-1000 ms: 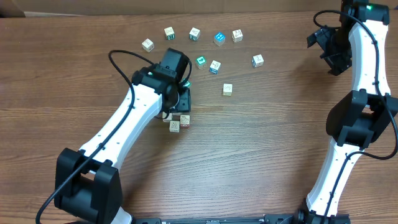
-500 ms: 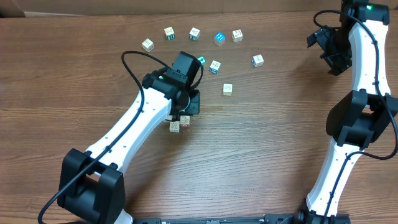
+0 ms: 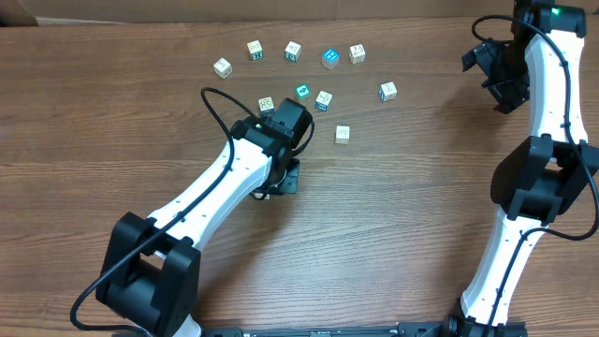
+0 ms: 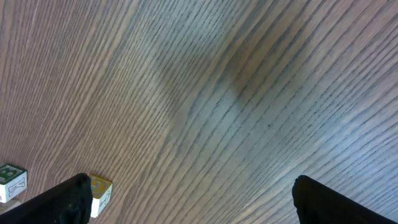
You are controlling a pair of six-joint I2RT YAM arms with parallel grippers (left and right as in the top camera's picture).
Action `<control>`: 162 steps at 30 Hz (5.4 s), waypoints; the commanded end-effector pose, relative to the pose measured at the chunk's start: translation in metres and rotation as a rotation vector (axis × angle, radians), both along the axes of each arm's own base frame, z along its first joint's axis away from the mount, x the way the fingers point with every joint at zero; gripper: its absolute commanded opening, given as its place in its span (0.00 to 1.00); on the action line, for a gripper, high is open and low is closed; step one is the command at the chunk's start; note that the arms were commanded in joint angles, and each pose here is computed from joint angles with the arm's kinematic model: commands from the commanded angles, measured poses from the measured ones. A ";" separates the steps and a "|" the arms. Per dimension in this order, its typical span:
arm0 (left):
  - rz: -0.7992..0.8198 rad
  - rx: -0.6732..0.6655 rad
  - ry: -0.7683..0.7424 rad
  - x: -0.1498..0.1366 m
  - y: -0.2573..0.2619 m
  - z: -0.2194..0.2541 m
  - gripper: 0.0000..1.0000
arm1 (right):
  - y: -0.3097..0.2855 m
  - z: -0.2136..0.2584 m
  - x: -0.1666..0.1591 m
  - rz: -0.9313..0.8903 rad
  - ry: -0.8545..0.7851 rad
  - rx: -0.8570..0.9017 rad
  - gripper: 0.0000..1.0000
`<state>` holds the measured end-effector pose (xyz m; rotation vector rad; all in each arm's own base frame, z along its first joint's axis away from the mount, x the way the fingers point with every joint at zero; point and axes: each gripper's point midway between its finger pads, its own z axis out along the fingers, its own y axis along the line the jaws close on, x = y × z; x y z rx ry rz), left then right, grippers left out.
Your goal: Form a circle
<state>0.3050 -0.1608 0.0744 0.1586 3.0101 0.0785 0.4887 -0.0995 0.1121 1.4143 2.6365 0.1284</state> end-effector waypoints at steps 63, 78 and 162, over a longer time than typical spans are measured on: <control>0.240 0.088 -0.105 0.035 0.070 -0.032 0.10 | -0.002 0.018 0.003 0.001 -0.044 -0.012 1.00; 0.270 0.040 -0.161 0.056 0.069 -0.021 0.16 | -0.002 0.018 0.003 0.001 -0.044 -0.012 1.00; 0.550 -0.054 -0.150 0.074 0.165 -0.021 1.00 | -0.002 0.018 0.003 0.001 -0.044 -0.012 1.00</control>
